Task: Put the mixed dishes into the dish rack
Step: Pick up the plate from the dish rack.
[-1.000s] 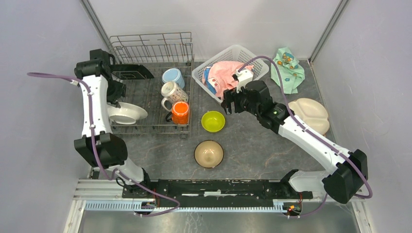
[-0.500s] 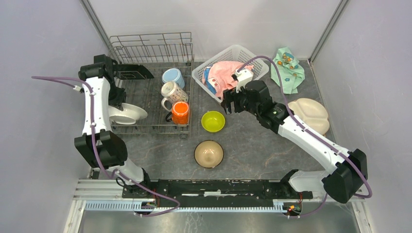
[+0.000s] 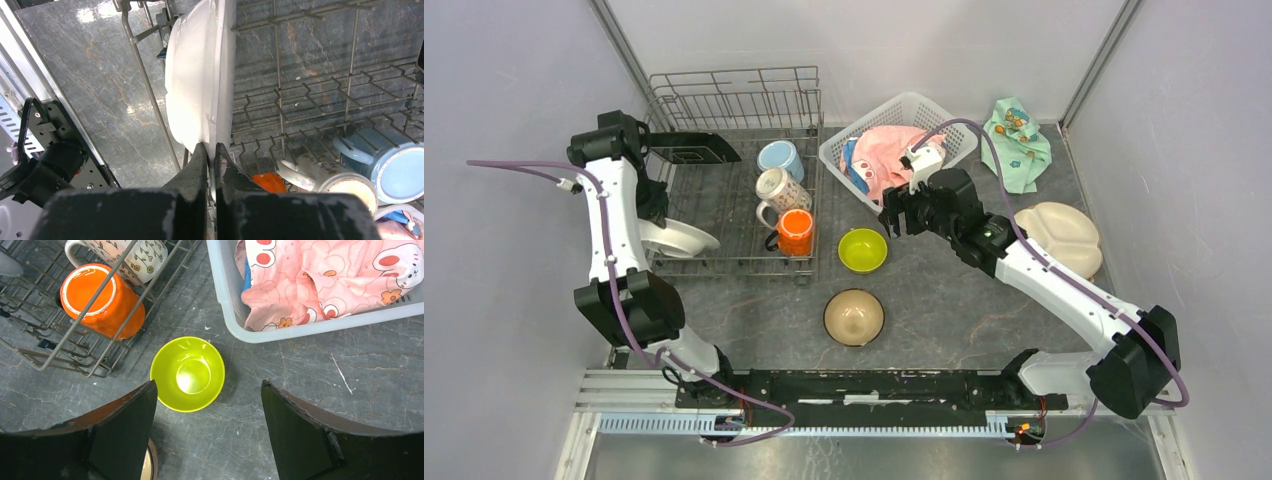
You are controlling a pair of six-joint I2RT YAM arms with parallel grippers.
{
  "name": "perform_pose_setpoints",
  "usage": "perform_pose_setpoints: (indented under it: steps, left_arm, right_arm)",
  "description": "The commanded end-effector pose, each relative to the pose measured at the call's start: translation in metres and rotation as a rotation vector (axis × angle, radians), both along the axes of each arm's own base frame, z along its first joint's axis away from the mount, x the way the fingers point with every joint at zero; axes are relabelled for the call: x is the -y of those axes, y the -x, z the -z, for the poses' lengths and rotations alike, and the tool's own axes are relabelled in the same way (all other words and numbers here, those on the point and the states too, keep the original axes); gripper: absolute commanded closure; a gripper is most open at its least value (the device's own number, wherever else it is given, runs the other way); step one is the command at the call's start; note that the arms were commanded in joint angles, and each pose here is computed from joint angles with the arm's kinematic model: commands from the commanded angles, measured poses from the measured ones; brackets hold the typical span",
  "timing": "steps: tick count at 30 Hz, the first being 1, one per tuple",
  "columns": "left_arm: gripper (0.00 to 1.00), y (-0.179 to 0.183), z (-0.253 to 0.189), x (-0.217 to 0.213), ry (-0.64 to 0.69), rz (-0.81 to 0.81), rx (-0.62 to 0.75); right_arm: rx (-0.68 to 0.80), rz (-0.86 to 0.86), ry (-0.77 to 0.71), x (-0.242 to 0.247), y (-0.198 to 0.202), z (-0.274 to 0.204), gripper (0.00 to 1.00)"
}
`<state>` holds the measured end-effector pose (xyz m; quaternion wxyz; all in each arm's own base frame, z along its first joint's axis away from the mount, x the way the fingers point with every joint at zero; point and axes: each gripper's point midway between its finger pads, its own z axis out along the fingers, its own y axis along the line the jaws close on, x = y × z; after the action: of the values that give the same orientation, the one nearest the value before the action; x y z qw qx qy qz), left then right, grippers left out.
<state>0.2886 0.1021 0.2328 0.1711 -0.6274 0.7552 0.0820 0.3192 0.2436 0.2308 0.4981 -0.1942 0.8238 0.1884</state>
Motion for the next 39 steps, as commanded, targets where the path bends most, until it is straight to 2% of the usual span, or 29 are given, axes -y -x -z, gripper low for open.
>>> perform_pose_setpoints:
  steps: [1,7,18,25,32,39]
  left_arm:
    - [0.98,-0.02,-0.045,0.006,0.009,0.07,0.185]
    - [0.98,-0.026,-0.059,0.01,0.033,0.103,0.235]
    - [0.98,-0.046,-0.089,-0.002,-0.034,0.158,0.309]
    - [0.98,-0.047,-0.08,-0.004,-0.03,0.169,0.277]
    - [0.98,-0.055,-0.088,0.012,0.046,0.217,0.331]
    - [0.98,-0.059,-0.11,0.004,0.028,0.222,0.404]
  right_arm:
    - [0.04,-0.001,-0.052,-0.003,-0.002,-0.015,0.18]
    - [0.047,0.003,-0.054,-0.003,-0.003,-0.016,0.18]
    - [0.059,-0.001,-0.049,-0.006,-0.009,-0.016,0.18]
    - [0.06,0.001,-0.04,-0.004,-0.007,-0.014,0.17]
    - [0.065,0.006,-0.044,-0.003,-0.007,-0.012,0.17]
    - [0.08,0.02,-0.049,0.001,-0.006,-0.013,0.17]
